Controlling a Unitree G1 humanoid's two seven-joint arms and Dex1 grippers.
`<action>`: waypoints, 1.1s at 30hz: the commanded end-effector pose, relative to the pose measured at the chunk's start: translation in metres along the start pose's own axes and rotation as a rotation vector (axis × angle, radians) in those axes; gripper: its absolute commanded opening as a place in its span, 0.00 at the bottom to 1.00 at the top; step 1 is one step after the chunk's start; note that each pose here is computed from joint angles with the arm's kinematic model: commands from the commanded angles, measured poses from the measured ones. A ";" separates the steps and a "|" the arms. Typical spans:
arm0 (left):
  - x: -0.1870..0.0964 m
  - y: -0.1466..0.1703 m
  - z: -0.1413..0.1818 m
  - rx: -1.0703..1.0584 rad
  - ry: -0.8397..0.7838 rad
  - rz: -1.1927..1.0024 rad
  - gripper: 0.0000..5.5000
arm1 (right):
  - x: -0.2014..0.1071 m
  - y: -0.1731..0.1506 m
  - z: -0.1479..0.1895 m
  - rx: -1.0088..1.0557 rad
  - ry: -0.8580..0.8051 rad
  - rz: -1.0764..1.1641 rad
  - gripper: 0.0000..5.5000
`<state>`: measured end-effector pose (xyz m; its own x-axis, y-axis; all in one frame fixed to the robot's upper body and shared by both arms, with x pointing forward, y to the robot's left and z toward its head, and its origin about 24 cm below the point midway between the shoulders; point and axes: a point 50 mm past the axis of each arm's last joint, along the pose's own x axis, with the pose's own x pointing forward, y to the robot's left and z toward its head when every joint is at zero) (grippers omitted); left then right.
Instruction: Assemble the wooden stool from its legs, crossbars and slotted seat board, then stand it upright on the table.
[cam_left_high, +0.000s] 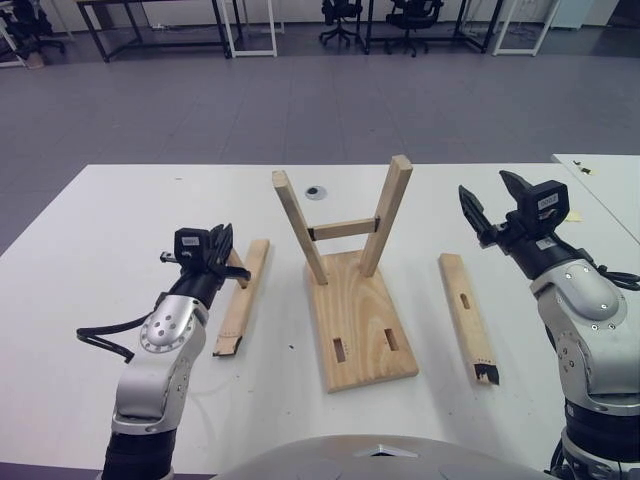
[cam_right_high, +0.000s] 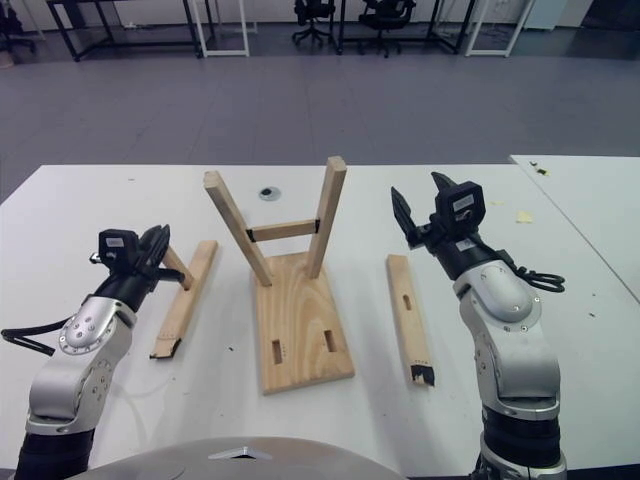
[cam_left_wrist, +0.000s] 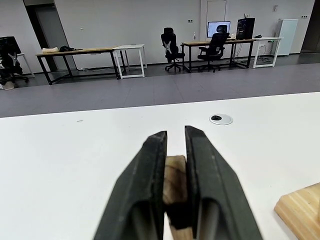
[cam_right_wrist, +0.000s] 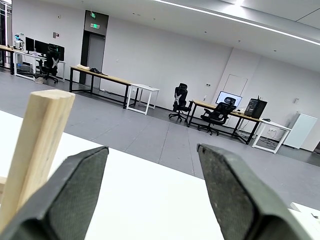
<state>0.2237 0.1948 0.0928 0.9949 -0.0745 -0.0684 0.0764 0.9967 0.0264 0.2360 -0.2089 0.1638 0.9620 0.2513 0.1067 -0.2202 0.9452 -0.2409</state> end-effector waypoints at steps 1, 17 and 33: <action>-0.016 -0.002 -0.052 -0.048 0.287 0.008 0.07 | 0.003 0.002 0.004 -0.027 -0.016 0.016 0.60; 0.005 -0.001 0.012 -0.027 0.016 -0.021 0.34 | 0.007 0.002 0.002 -0.027 -0.026 0.003 0.60; 0.010 -0.003 0.126 0.058 -0.387 -0.021 0.60 | -0.069 0.021 -0.111 0.363 0.843 -0.183 0.60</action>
<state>0.2421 0.1874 0.2129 0.9459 -0.1271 0.2986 0.1089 0.9911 0.0769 0.1908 -0.2256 0.0548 0.8106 0.0153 -0.5854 0.0334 0.9968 0.0722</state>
